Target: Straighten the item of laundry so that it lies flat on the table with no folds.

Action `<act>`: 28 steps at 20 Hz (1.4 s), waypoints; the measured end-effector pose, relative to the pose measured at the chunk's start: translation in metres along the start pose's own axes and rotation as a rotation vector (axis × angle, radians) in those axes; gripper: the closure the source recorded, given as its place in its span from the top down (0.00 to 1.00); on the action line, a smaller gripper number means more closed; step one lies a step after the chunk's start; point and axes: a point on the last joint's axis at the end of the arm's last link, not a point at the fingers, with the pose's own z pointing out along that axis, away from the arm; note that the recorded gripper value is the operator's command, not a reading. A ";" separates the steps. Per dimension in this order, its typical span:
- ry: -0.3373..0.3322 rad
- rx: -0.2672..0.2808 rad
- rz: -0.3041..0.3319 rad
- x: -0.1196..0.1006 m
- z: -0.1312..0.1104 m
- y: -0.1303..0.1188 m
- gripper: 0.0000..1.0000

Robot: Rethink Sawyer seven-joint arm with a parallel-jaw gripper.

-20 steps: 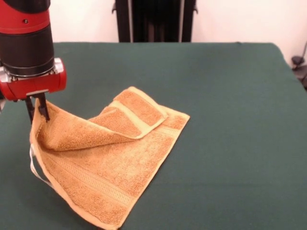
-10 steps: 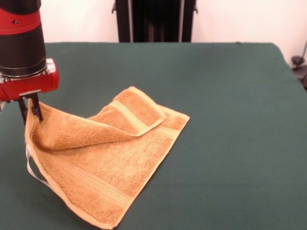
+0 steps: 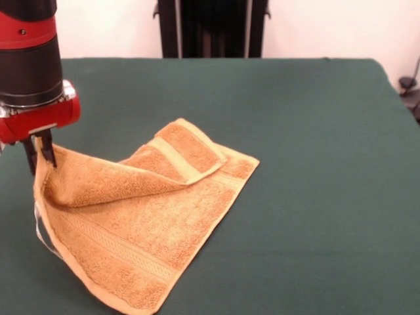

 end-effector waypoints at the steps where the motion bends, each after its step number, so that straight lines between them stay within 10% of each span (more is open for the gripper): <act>1: -0.003 0.001 -0.010 -0.002 0.000 0.000 0.00; 28: -0.029 -0.054 -0.132 0.012 0.050 -0.016 0.00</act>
